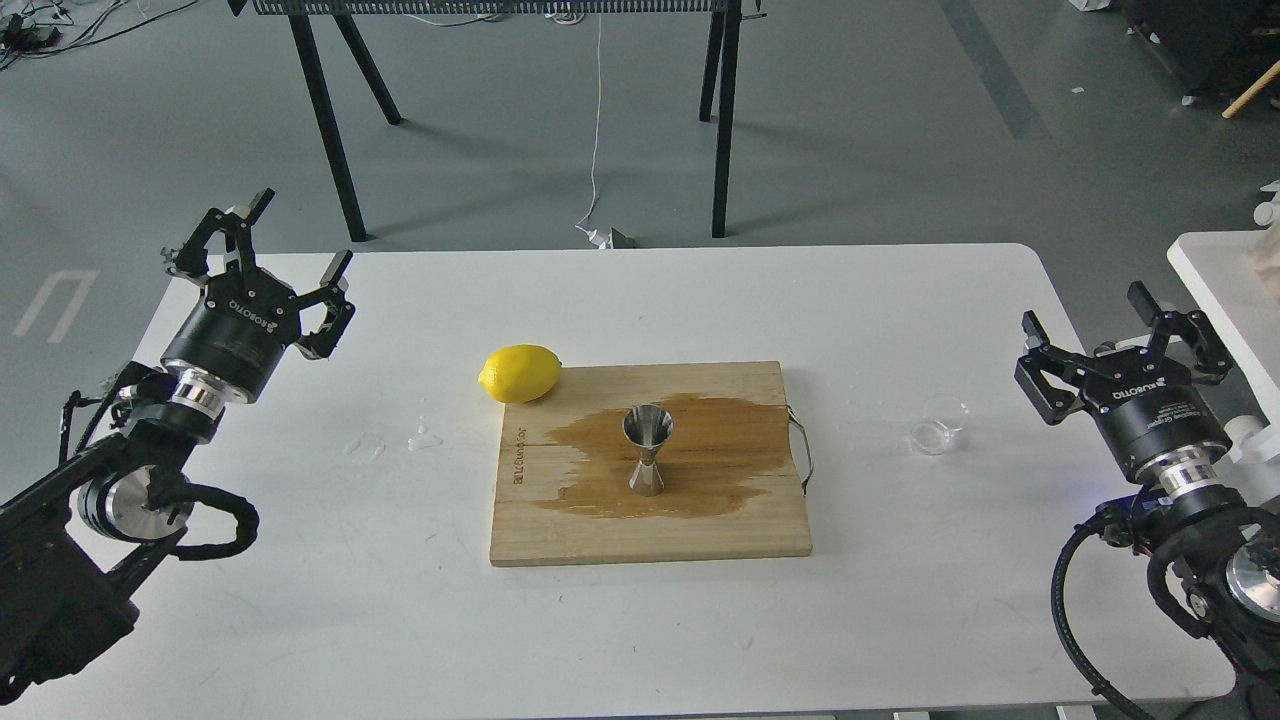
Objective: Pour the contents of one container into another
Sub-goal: 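Lower the right gripper to the small clear glass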
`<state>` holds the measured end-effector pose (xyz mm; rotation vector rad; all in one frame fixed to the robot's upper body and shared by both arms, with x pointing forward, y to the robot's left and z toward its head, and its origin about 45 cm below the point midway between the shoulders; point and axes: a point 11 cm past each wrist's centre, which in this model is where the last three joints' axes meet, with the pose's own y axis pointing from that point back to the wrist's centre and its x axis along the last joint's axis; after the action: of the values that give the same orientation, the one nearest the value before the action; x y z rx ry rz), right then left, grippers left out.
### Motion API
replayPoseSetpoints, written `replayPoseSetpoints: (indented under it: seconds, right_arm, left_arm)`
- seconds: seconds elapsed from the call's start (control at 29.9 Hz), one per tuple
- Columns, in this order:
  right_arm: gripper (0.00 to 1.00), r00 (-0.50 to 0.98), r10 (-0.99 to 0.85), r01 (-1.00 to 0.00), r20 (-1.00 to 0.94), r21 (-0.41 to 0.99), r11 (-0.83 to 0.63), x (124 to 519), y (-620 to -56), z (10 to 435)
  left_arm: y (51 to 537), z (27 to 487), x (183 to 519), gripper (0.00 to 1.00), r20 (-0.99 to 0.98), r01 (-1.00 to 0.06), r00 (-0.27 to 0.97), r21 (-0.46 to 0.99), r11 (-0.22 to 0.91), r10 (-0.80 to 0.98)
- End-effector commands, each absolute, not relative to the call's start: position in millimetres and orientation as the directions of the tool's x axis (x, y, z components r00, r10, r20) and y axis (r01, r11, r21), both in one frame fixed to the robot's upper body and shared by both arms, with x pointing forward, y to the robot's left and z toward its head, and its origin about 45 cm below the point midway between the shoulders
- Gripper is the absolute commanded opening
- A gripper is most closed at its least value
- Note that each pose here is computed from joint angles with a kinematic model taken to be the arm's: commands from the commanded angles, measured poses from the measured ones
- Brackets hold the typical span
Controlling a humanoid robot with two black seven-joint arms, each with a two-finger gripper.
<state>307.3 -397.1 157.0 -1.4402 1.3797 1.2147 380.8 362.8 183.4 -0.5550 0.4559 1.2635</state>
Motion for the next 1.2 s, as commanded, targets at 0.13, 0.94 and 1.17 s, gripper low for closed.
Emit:
replayPoseSetpoints:
  seconds: [0.13,0.94,1.17]
  right_arm:
    - [0.99,-0.291,-0.181,-0.949,-0.939,0.308,-0.073,269,-397,119]
    - [0.99,-0.643,-0.119,-0.749,-0.757,0.653,-0.112,303,-361,73]
    - [0.99,-0.676,-0.098,-0.722,-0.73,0.683,-0.112,311,-352,67]
  left_arm:
    - [361,181,381,0.87,-0.646,-0.974,0.228,-0.141,0.179,0.729]
    - [357,174,377,0.88,-0.654,-0.975,0.221,-0.129,0.181,0.724]
    - [358,174,376,0.88,-0.653,-0.975,0.22,-0.129,0.18,0.725]
